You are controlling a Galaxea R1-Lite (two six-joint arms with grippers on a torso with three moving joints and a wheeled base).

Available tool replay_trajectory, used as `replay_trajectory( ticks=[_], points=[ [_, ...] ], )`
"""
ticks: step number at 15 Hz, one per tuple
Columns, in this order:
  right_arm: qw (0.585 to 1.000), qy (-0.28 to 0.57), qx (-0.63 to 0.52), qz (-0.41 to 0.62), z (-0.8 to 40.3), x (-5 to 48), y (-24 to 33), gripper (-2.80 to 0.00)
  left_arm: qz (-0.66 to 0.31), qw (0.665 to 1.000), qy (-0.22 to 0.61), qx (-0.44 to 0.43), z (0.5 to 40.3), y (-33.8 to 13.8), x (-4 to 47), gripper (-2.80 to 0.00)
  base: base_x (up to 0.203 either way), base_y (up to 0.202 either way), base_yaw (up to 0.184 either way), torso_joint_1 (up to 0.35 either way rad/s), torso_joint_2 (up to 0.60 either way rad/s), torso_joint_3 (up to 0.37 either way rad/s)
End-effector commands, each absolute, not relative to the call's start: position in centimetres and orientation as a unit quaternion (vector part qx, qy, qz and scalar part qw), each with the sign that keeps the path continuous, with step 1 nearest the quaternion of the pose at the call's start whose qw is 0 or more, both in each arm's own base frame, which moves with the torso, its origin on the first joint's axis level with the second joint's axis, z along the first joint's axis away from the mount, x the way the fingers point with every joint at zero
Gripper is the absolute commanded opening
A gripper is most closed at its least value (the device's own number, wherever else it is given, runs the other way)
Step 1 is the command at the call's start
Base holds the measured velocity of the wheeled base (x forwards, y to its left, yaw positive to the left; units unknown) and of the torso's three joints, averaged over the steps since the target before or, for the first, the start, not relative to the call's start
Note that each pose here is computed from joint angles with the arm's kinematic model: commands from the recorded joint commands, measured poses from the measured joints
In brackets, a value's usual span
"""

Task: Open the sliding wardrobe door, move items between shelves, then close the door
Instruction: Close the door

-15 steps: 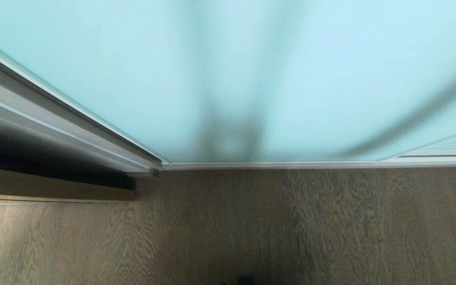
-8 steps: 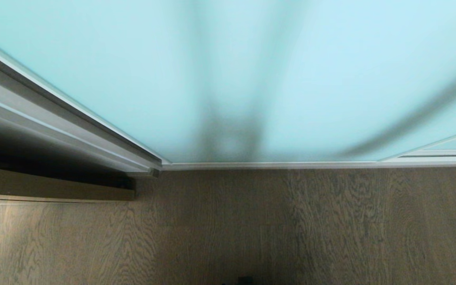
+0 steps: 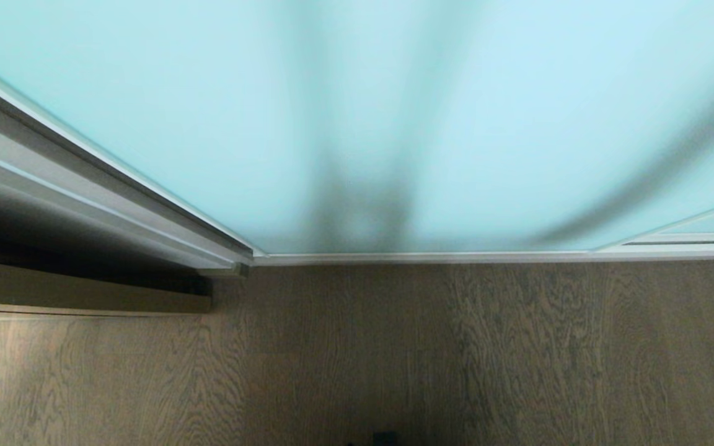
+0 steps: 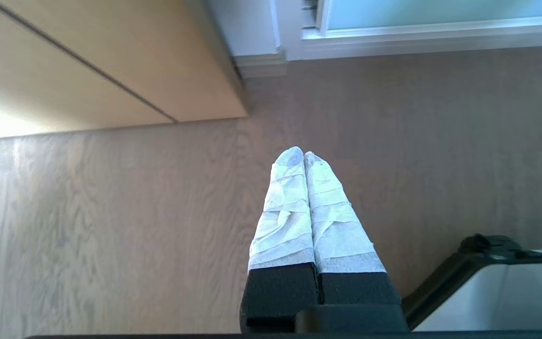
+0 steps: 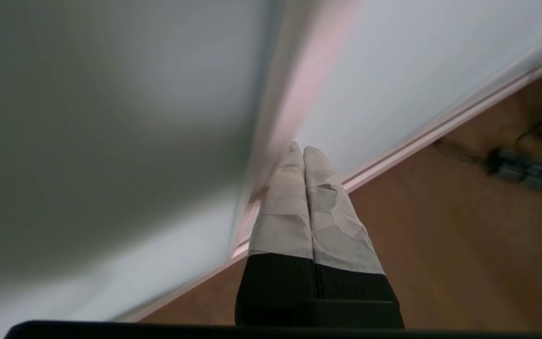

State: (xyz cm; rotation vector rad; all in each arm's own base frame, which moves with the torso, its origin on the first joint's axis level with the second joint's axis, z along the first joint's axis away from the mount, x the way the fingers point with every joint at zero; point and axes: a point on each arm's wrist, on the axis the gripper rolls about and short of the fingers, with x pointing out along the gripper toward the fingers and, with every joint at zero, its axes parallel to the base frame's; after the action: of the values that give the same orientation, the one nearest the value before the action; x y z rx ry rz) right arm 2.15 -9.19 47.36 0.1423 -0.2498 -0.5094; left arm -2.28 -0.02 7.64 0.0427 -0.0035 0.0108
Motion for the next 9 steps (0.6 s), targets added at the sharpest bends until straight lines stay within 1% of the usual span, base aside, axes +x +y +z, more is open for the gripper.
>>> replay_trajectory(
  ticks=[1,4,9],
  points=[
    [0.967,-0.141,0.013,-0.211,48.3,2.3,-4.8,-2.80,0.006,1.000,-0.001,0.021,7.6,0.0,-2.3,-2.80,0.000,0.000,0.000,0.000,0.00,0.000],
    [0.971,-0.170,-0.055,-0.162,49.5,2.0,-0.6,-2.80,0.006,1.000,-0.001,0.021,7.6,0.0,-2.3,-2.80,0.000,0.000,0.000,0.000,0.00,0.000],
    [0.954,-0.200,-0.047,-0.220,49.5,1.9,-1.5,-2.80,0.006,1.000,-0.001,0.021,7.6,0.0,-2.3,-2.80,0.000,0.000,0.000,0.000,0.00,0.000]
  ],
)
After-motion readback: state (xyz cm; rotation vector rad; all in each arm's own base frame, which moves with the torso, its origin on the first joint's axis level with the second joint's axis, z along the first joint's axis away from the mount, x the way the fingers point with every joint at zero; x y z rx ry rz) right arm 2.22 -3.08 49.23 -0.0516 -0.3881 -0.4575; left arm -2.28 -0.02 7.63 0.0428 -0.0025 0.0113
